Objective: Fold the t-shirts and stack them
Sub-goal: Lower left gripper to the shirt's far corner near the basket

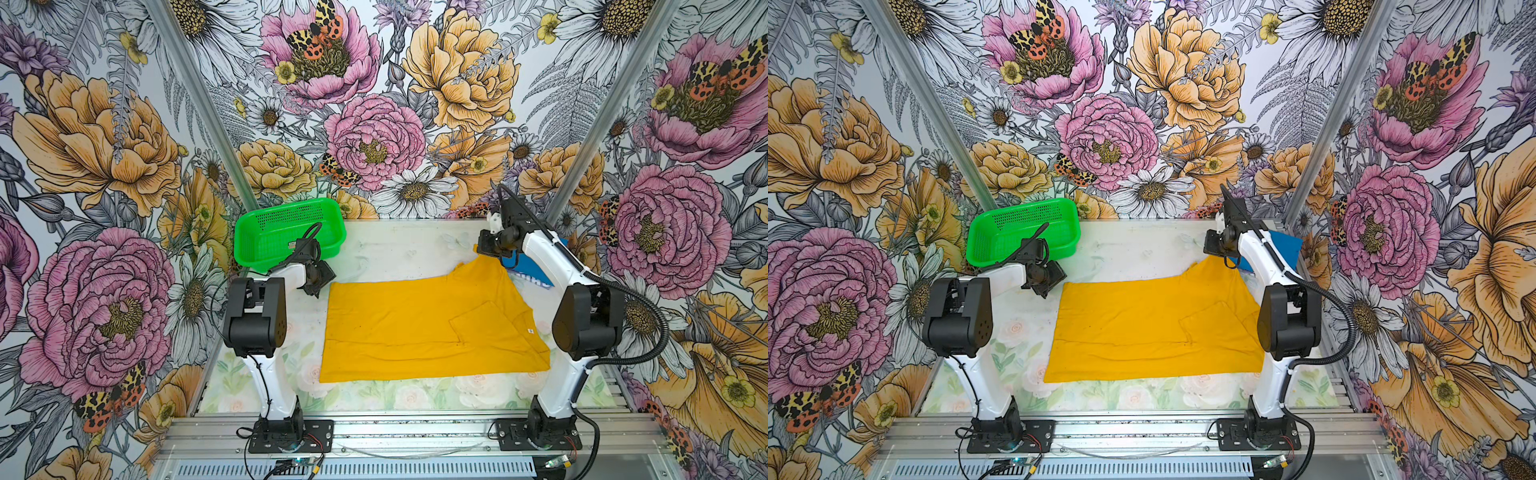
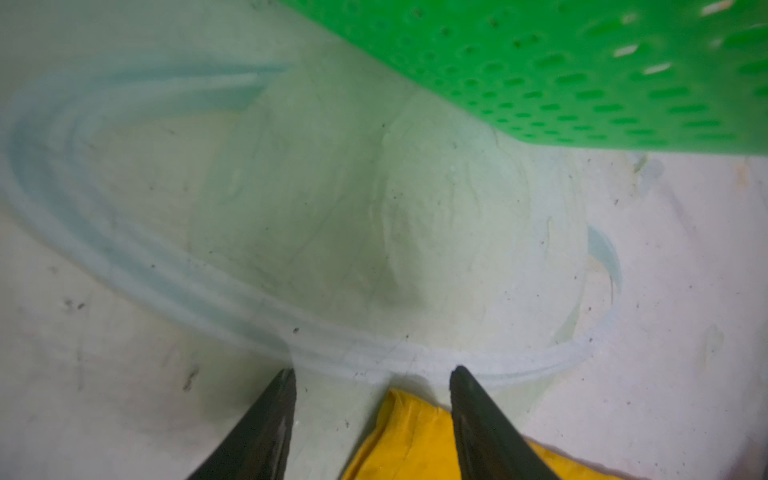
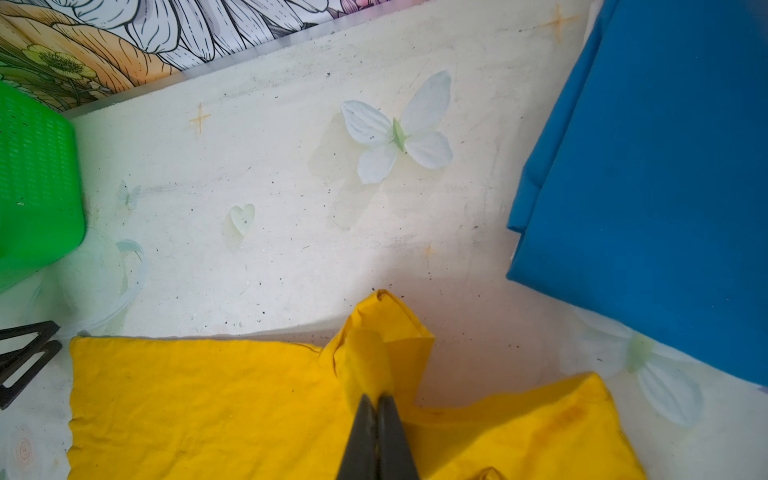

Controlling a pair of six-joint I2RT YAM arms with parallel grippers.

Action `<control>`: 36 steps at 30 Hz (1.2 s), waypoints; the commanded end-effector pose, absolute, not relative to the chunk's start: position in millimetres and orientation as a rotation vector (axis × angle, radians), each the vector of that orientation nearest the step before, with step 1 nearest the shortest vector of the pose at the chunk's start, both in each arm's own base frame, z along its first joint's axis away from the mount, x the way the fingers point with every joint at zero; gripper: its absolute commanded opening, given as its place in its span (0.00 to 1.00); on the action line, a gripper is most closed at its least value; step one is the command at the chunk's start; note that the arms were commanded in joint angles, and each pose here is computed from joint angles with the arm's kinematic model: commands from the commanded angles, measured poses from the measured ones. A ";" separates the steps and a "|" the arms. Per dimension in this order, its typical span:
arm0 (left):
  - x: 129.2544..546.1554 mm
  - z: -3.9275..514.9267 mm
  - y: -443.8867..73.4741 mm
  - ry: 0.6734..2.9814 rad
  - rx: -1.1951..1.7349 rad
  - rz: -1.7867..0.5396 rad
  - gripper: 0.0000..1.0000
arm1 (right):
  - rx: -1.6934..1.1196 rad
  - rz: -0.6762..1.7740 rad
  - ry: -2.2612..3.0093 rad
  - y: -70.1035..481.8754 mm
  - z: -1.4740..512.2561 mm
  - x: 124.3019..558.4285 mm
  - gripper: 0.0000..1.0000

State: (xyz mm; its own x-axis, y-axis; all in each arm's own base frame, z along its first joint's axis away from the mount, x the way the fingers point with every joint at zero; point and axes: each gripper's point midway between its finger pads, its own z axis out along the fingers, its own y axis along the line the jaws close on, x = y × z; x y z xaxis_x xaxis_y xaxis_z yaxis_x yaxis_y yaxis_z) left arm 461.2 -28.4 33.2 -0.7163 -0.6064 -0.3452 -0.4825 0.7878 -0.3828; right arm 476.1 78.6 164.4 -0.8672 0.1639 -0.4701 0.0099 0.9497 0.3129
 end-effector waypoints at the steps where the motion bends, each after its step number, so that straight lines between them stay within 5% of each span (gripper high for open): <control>1: 455.7 15.2 -41.3 2.598 -0.757 -0.347 0.55 | 0.101 0.418 2.537 76.0 187.1 474.0 0.00; 8: 451.4 9.5 -53.4 2.657 -0.696 -0.305 0.41 | 0.101 0.424 2.528 75.8 191.1 472.7 0.00; 16: 446.0 18.3 -41.4 2.676 -0.674 -0.180 0.00 | 0.102 0.433 2.520 76.3 194.6 473.7 0.00; 36: 432.7 91.2 -40.6 2.531 -0.625 -0.204 0.00 | 0.142 0.347 2.446 51.2 228.3 416.2 0.00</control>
